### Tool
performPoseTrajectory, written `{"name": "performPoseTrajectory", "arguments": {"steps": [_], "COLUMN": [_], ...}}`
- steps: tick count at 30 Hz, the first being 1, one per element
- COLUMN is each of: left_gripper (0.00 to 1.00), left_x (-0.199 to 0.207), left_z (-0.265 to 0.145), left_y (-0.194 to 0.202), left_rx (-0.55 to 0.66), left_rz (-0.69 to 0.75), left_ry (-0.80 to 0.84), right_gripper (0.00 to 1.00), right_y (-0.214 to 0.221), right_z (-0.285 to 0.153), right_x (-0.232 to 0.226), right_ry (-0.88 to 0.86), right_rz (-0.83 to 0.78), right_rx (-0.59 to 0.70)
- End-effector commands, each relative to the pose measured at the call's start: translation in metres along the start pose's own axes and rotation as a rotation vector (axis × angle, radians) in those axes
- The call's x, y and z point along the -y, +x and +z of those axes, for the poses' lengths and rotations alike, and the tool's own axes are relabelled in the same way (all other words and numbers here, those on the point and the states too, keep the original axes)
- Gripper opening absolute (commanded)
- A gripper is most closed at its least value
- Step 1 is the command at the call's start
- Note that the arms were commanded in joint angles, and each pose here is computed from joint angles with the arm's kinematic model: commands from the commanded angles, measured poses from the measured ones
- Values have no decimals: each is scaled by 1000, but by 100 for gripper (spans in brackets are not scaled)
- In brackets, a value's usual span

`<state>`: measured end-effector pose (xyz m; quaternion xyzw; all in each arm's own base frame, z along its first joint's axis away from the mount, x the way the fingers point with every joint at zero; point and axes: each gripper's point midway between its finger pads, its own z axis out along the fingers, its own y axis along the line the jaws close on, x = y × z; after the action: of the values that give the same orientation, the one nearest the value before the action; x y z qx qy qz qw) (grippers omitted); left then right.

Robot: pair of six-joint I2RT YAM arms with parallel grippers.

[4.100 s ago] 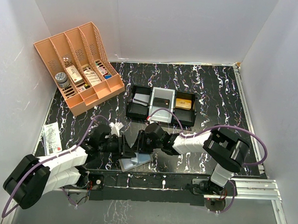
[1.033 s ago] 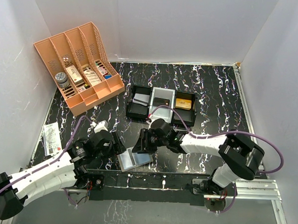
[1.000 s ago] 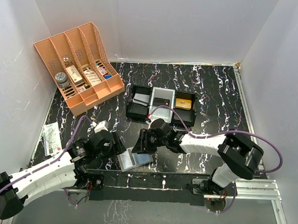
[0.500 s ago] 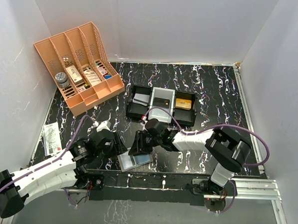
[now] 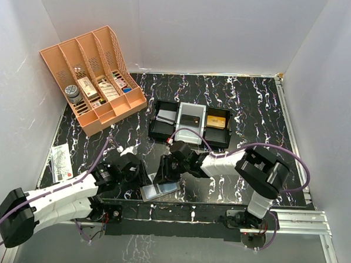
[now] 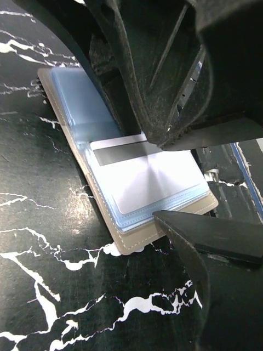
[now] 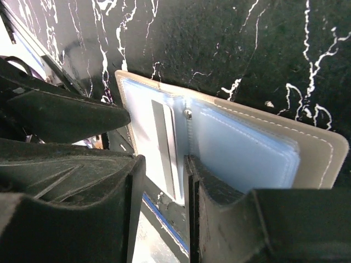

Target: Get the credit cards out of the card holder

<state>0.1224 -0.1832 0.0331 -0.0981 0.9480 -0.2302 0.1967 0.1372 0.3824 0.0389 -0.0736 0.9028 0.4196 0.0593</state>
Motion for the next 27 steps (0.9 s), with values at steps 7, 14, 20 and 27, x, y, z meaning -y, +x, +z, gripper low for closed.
{"name": "performPoseTrajectory", "arguments": {"steps": [7, 14, 20, 27], "left_gripper": [38, 36, 36, 36], "left_x": [-6, -8, -3, -2], "left_z": [12, 16, 18, 17], "left_y": [9, 6, 3, 1], "left_rx": [-52, -59, -51, -44], "left_rz": [40, 69, 74, 76], "left_ry": [-31, -74, -63, -67], "right_gripper": [24, 22, 28, 20], "right_y": [-4, -4, -7, -7], "right_z": [-5, -12, -19, -24], "right_x": [-13, -12, -4, -3], "right_ry": [-104, -148, -155, -175], "right_rz": [20, 66, 96, 94], "right_rx": [74, 93, 105, 99]}}
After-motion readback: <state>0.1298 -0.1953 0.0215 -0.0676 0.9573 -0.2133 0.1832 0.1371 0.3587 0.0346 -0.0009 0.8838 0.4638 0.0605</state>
